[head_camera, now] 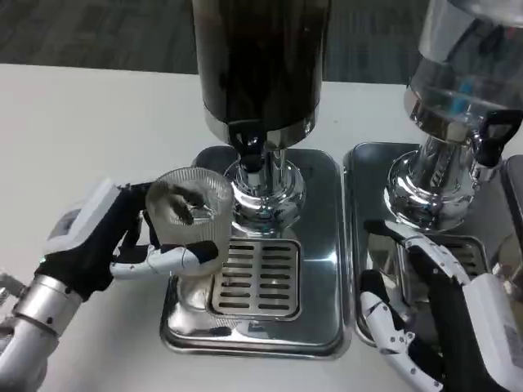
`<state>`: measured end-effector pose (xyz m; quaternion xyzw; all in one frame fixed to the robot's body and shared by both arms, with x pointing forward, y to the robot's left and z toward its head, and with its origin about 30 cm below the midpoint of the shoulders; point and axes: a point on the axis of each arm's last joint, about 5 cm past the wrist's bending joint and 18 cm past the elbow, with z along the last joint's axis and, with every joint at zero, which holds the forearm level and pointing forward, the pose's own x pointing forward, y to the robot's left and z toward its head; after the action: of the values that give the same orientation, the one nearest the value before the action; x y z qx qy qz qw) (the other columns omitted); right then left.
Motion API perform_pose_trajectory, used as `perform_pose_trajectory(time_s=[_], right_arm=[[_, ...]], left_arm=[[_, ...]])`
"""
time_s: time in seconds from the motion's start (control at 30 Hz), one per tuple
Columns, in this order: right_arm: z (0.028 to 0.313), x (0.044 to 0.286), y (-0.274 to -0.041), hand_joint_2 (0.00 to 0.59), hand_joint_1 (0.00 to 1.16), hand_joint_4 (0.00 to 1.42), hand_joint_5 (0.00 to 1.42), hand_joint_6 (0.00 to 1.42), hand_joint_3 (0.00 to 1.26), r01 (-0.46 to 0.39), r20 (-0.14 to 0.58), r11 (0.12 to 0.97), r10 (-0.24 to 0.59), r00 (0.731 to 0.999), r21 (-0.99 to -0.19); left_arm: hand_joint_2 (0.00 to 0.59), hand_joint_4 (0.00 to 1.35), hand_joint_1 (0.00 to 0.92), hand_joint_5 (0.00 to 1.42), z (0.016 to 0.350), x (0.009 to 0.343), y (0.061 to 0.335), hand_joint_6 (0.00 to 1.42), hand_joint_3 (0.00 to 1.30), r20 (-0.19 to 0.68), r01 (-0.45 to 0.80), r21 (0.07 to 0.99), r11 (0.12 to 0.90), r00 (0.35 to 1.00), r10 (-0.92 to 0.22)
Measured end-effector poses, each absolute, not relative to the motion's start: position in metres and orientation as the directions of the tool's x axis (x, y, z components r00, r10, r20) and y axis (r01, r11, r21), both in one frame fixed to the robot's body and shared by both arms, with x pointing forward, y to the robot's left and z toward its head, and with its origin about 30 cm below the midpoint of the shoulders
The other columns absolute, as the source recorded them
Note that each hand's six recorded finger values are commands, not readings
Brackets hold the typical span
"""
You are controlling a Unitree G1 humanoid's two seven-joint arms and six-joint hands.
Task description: Grasp the cup under the faucet to collect the drink, then remove the cup.
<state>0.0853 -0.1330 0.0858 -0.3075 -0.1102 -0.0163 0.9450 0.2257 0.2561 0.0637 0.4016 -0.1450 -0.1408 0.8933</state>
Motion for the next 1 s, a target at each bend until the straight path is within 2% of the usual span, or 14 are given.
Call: perform_pose_trajectory(time_s=[0.6,1.0], right_arm=[[0.086,0.081,-0.127,0.422,0.34,0.22,0.19,0.11,0.29,0.131,0.223,0.822,-0.005,0.975,-0.555],[0.085,0.079,-0.127,0.422,0.34,0.22,0.19,0.12,0.29,0.132,0.218,0.823,-0.01,0.976,-0.552]], left_arm=[[0.111,0.71,0.405,0.97,0.06,0.24,0.234,1.3,0.65,0.048,0.239,0.786,0.571,0.896,-0.44],[0.112,0.69,0.4,0.94,0.061,0.247,0.22,1.27,0.63,0.041,0.267,0.79,0.551,0.875,-0.483]])
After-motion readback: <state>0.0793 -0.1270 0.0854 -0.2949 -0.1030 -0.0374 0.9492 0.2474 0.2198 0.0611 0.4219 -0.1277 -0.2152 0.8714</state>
